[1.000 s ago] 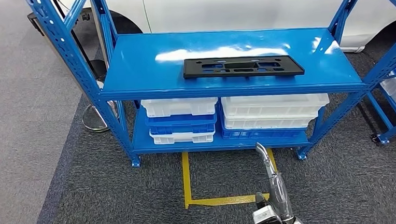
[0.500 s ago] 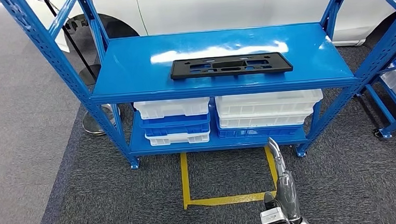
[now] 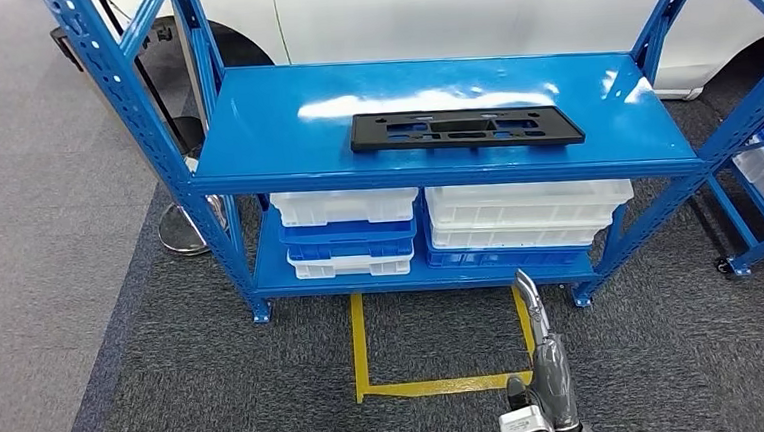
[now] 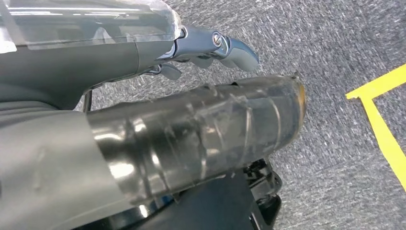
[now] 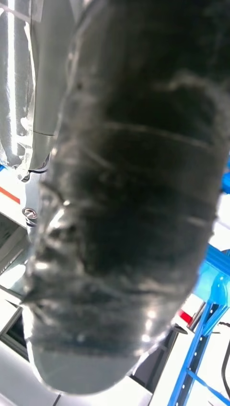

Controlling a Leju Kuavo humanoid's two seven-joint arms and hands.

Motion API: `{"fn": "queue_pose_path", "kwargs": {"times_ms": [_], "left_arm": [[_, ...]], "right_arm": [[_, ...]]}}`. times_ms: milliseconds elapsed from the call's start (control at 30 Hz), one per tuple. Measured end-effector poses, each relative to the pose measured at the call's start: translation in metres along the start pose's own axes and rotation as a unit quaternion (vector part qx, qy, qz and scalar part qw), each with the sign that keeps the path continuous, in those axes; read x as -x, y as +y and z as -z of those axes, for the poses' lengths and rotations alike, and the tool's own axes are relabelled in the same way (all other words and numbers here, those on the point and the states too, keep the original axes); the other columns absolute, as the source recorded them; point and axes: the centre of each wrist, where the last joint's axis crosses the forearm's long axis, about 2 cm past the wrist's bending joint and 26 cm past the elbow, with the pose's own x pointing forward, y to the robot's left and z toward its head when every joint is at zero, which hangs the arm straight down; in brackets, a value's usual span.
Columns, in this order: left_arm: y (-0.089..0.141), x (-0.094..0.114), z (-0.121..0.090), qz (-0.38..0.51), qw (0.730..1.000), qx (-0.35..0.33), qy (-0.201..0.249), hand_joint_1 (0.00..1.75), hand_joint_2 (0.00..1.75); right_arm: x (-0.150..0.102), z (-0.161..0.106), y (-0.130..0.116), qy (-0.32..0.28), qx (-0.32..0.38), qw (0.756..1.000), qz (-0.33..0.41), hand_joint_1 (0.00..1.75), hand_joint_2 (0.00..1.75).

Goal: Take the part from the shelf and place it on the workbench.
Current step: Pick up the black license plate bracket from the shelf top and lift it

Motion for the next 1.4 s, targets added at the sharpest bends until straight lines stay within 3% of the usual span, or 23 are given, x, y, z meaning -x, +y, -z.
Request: {"fn": "queue_pose_path", "kwargs": {"times_ms": [400,933,1067,1400], "left_arm": [[0.0003,-0.0008,0.0004,0.000,1.000,0.000,-0.001,0.00,0.00],[0.0020,0.0013,0.0002,-0.006,1.000,0.005,-0.002,0.00,0.00],[0.0022,0.0025,-0.0003,-0.007,1.000,0.004,0.000,0.00,0.00],[0.0027,0.0018,0.0002,-0.008,1.000,0.003,0.000,0.00,0.00]], "right_arm": [[0.0002,-0.0007,0.0000,0.010,-0.004,1.000,0.003,0.00,0.00],[0.0072,-0.0066,0.0029,0.065,-0.020,0.998,0.017,0.00,0.00],[0.0082,-0.0080,0.0019,0.069,-0.011,0.997,0.013,0.00,1.75],[0.0085,-0.0074,-0.0021,0.068,0.003,0.998,0.003,0.00,1.75]]}}
